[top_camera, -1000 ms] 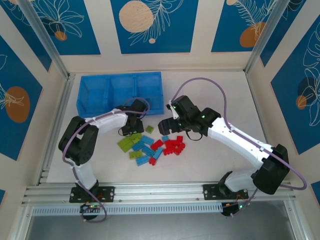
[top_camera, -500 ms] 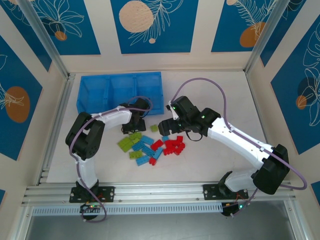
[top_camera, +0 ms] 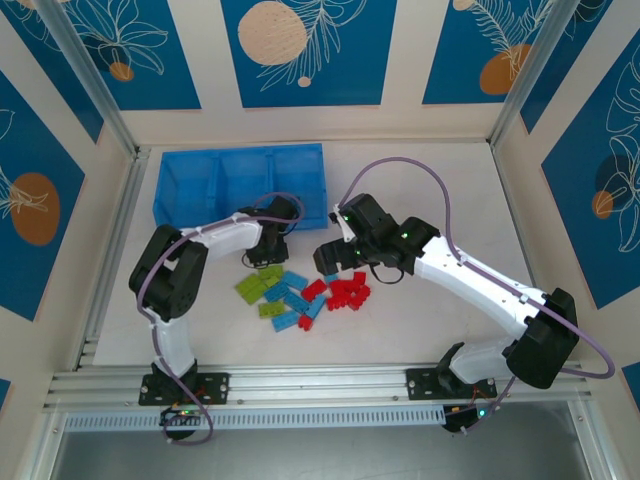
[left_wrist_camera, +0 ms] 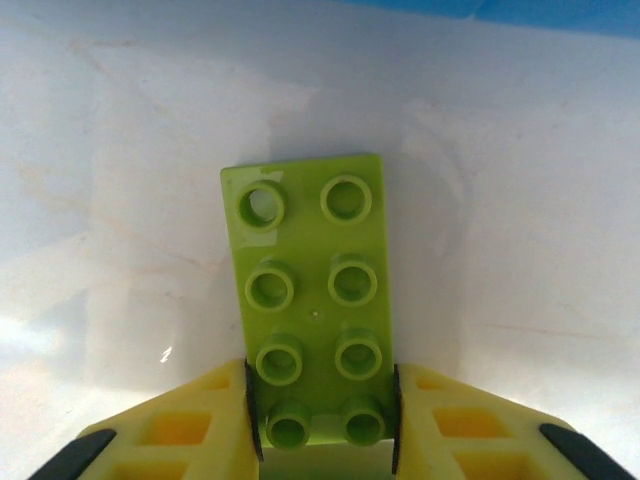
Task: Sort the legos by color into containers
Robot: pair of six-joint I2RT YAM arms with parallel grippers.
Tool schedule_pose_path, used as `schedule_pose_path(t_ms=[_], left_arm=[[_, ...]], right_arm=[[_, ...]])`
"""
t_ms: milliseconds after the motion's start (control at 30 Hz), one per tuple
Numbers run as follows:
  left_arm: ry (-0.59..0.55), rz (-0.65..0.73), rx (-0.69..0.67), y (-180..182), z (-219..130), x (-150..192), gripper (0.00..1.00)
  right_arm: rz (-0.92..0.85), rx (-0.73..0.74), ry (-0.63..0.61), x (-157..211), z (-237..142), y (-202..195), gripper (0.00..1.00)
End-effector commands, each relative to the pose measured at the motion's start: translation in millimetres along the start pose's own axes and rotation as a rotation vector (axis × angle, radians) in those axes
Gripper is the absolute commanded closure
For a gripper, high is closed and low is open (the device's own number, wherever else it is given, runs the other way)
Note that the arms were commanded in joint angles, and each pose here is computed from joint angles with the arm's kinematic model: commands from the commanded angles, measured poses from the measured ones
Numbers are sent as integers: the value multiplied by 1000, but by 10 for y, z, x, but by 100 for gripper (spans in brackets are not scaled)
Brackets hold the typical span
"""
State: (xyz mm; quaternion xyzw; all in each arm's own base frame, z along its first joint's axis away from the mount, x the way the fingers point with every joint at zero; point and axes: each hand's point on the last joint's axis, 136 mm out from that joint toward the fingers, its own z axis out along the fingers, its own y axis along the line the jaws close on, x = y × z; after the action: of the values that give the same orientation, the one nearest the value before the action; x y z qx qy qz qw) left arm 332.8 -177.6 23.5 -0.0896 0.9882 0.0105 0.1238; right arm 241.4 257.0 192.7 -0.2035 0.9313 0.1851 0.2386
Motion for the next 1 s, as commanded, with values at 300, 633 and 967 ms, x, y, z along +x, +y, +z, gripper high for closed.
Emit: schedule_pose_path(t_ms=[300,633,967], left_arm=[[-269,15,106,165,-1281,-452,73],[-309,-19,183,206,-962,-1530,70],[-340,-53,187,240,-1182,-1787,45]], right_arm=[[17,-48,-84,-129,-237,105,11],[31,-46,-96,-105,-312,87,11],[60,14,-128,-71,-429,-69,10]])
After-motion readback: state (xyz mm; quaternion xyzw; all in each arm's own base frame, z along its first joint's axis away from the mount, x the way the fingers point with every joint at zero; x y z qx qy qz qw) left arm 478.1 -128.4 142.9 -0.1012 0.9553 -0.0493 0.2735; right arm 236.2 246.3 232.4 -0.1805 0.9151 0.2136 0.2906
